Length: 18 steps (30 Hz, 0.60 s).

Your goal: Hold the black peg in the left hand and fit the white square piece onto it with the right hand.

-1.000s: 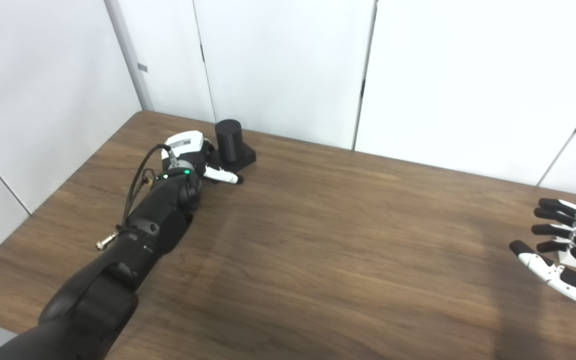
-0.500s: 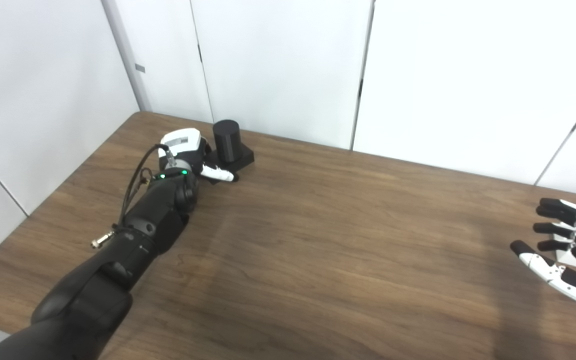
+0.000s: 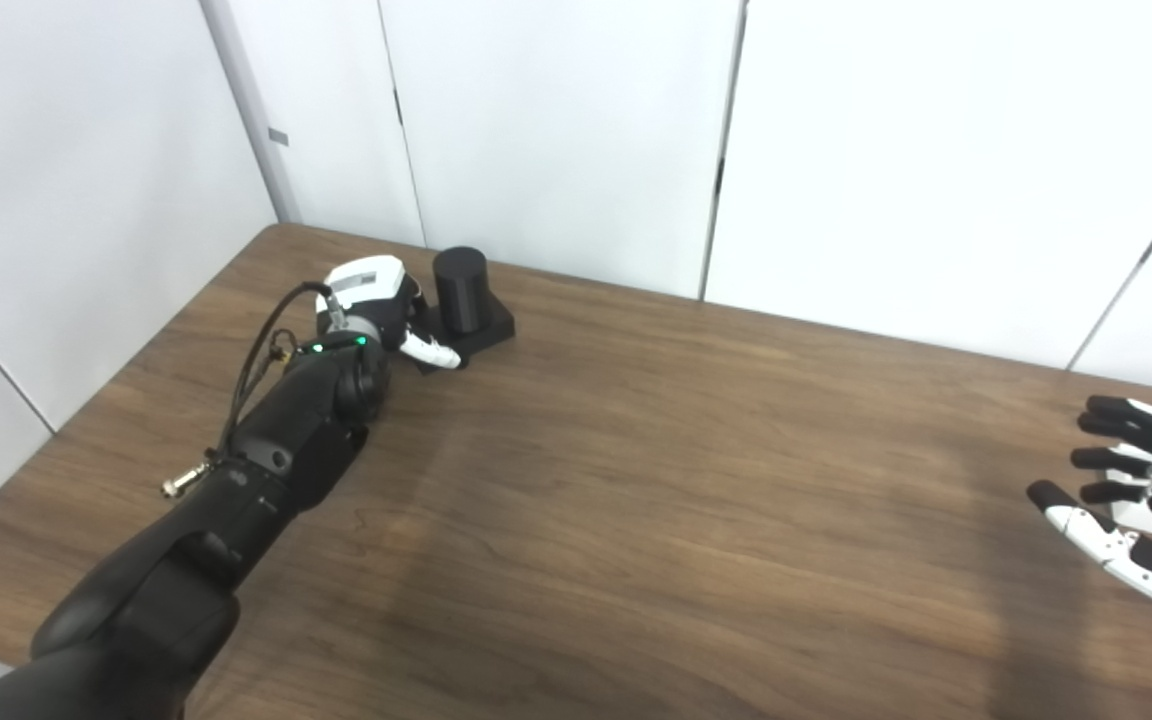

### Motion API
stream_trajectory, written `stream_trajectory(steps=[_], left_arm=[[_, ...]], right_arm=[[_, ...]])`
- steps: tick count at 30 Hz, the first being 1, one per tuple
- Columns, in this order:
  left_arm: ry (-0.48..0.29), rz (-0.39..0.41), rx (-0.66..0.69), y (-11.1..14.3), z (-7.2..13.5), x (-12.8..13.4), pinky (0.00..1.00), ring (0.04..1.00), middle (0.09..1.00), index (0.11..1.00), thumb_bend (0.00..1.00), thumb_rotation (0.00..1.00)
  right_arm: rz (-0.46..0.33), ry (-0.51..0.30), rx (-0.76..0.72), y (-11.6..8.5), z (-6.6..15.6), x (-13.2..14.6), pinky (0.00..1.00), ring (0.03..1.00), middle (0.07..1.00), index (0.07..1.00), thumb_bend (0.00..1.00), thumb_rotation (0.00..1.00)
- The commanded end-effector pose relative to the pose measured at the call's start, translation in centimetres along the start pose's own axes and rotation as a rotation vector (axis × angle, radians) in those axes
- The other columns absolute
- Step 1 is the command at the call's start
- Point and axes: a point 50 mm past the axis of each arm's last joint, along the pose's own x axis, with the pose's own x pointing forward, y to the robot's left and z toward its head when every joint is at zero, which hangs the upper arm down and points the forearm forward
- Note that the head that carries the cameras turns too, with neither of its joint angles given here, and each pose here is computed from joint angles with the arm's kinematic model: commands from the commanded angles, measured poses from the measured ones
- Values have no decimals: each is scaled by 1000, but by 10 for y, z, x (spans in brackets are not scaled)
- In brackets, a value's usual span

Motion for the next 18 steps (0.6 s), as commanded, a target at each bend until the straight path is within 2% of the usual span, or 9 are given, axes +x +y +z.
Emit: stream_trajectory(steps=[1,5,8,11,18], left_arm=[[-45,-64,7,-18,0,-5,860,928,878,490,536,65],[-110,-68,29,-28,8,-10,870,927,878,483,524,58],[-171,-82,81,-39,18,-18,913,942,890,484,525,60],[-219,-88,67,-45,26,-26,936,949,893,482,525,59],[-364,-73,80,-46,49,-49,960,965,905,481,524,56]], right_arm=[[-24,-95,-1,-6,15,8,506,636,720,717,430,0],[-25,-93,4,-5,15,9,507,638,724,714,432,0],[-27,-94,3,-6,16,9,510,639,728,710,434,0],[-28,-98,2,-6,16,9,506,634,726,708,436,0],[-30,-91,8,-4,18,10,490,628,722,705,439,0]])
